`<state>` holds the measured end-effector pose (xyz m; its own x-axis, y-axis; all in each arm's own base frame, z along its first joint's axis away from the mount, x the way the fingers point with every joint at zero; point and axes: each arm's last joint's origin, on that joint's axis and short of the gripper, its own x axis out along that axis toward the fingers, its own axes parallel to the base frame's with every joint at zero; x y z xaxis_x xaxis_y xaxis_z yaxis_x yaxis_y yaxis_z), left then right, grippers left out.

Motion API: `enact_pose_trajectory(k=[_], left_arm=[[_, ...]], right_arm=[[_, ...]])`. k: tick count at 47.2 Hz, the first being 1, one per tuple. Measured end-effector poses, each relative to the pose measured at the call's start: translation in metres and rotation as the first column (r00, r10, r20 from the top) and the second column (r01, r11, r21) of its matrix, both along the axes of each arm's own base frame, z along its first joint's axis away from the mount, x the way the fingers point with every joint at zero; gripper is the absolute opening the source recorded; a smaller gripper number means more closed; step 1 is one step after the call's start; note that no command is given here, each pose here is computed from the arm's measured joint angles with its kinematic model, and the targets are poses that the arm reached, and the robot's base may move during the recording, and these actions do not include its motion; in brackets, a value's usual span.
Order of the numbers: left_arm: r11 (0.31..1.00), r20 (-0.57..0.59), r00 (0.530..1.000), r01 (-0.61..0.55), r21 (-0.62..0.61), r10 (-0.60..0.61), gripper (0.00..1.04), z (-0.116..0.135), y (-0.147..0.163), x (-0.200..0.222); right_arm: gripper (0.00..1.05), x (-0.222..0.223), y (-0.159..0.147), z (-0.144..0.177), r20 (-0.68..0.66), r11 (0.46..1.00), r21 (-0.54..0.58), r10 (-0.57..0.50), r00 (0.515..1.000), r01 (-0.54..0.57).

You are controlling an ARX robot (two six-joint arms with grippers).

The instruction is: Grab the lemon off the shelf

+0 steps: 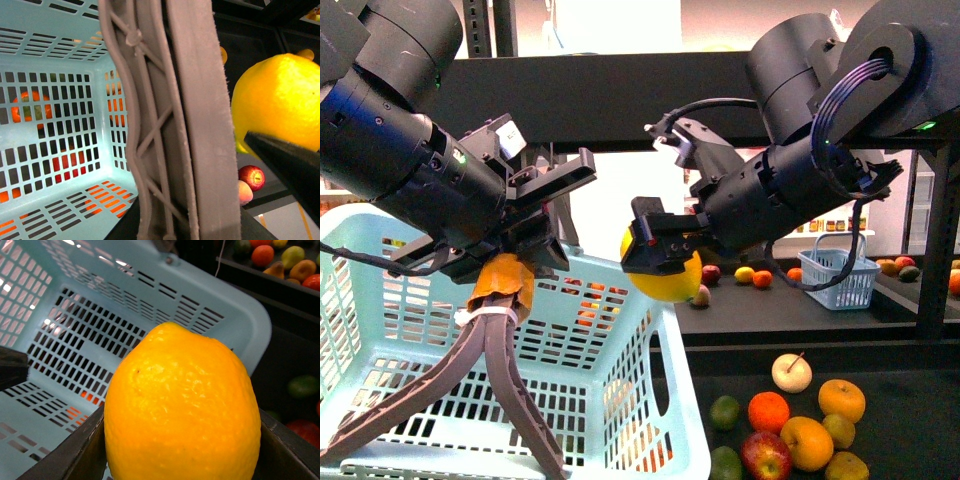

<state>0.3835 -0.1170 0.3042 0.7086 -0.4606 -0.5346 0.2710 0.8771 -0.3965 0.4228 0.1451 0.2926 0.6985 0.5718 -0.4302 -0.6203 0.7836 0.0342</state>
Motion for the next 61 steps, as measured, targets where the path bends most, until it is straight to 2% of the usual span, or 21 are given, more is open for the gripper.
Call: enact_pose_trajectory(k=[7,12,19,29,34,41,46,51,55,61], left_arm=[[1.000,0.000,1.000,0.001,0.000,-0.001,0.16,0.000,0.000,0.000],[1.000,0.000,1.000,0.001,0.000,-0.001,0.16,0.000,0.000,0.000],[1.000,0.000,1.000,0.000,0.000,0.000,0.16,0.000,0.000,0.000],[1.000,0.000,1.000,0.000,0.000,0.000,0.16,0.000,0.000,0.000],[1.000,0.002,1.000,-0.002,0.004,0.002,0.16,0.000,0.000,0.000],[1.000,0.002,1.000,-0.004,0.005,0.004,0.16,0.000,0.000,0.000],[1.000,0.003,1.000,-0.002,0.005,0.002,0.16,0.000,0.000,0.000],[1.000,0.000,1.000,0.004,-0.001,-0.004,0.16,0.000,0.000,0.000],[1.000,0.000,1.000,0.005,-0.003,-0.005,0.16,0.000,-0.001,0.000],[1.000,0.000,1.000,0.002,0.000,-0.002,0.16,0.000,0.000,0.000]], right_arm=[[0.71,-0.009,0.020,-0.008,-0.026,0.999,-0.011,0.045,0.999,-0.045],[0.71,-0.011,0.026,-0.010,-0.028,0.999,-0.031,0.034,0.999,-0.035],[0.98,-0.009,0.029,-0.012,-0.020,0.999,-0.022,0.042,0.999,-0.043],[0.97,-0.001,0.014,-0.008,0.003,1.000,0.011,-0.019,1.000,0.019],[0.97,0.005,-0.011,-0.002,0.038,0.995,0.041,-0.097,0.995,0.095],[0.97,0.005,-0.062,0.006,0.101,0.971,0.078,-0.232,0.967,0.225],[0.97,-0.001,-0.108,0.007,0.133,0.940,0.096,-0.339,0.931,0.329],[0.97,-0.005,-0.136,-0.002,0.142,0.915,0.094,-0.402,0.905,0.392],[0.97,-0.007,-0.160,-0.025,0.131,0.894,0.059,-0.447,0.885,0.443],[0.97,-0.007,-0.171,-0.051,0.113,0.887,0.018,-0.460,0.881,0.461]])
